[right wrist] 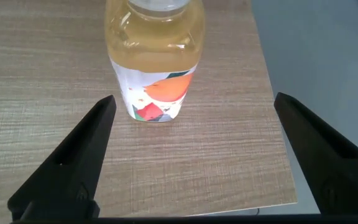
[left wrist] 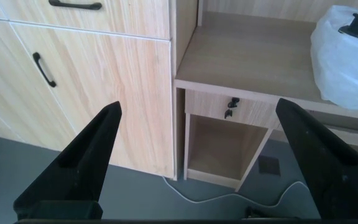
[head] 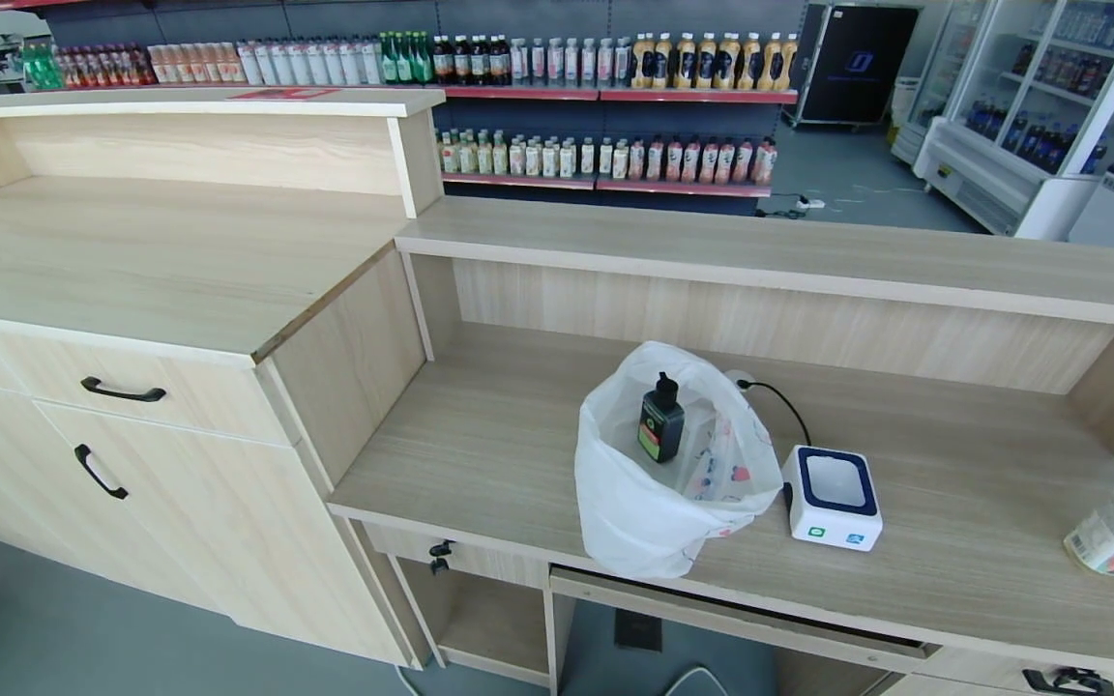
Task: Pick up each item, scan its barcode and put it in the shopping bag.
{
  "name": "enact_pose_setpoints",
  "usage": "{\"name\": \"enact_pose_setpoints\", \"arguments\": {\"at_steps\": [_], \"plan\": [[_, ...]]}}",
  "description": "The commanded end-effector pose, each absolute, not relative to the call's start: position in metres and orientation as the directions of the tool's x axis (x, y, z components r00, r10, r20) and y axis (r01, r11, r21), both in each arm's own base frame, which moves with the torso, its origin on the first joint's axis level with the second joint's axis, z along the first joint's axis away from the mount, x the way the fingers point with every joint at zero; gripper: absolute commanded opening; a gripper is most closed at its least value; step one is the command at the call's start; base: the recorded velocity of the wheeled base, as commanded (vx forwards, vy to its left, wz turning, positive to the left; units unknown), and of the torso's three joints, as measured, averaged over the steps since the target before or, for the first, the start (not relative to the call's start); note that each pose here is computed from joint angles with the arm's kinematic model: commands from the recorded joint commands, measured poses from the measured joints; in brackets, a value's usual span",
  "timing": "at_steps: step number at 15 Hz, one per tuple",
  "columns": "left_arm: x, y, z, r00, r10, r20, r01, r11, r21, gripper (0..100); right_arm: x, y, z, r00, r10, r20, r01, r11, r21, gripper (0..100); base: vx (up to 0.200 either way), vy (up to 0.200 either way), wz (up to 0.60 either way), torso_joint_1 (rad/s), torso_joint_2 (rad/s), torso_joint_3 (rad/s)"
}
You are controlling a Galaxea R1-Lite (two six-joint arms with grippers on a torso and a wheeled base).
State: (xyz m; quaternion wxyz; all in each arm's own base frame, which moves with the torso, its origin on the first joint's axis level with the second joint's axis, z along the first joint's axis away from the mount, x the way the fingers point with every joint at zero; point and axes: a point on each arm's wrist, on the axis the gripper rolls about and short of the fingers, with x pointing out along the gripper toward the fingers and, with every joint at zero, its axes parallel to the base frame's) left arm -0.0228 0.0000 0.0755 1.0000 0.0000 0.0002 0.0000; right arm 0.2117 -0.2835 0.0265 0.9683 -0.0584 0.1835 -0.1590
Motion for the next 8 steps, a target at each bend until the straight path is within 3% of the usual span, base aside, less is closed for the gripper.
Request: {"name": "enact_pose_setpoints", "arguments": {"at_steps": [1,8], "plan": [[-0.023,0.0,0.075,1.0,0.0,0.0,0.0,1.0,0.0,100,0.221,-0.278,0.014,0.888,-0.295,-0.353,0.258,0.955,-0.148,100,0.0,0.0,0.0,0.0,0.0,0.0],[-0.023,0.0,0.075,1.0,0.0,0.0,0.0,1.0,0.0,100,0.238,-0.271,0.004,0.904,-0.264,-0.337,0.227,0.963,-0.146,100,0.0,0.0,0.0,0.0,0.0,0.0]]}}
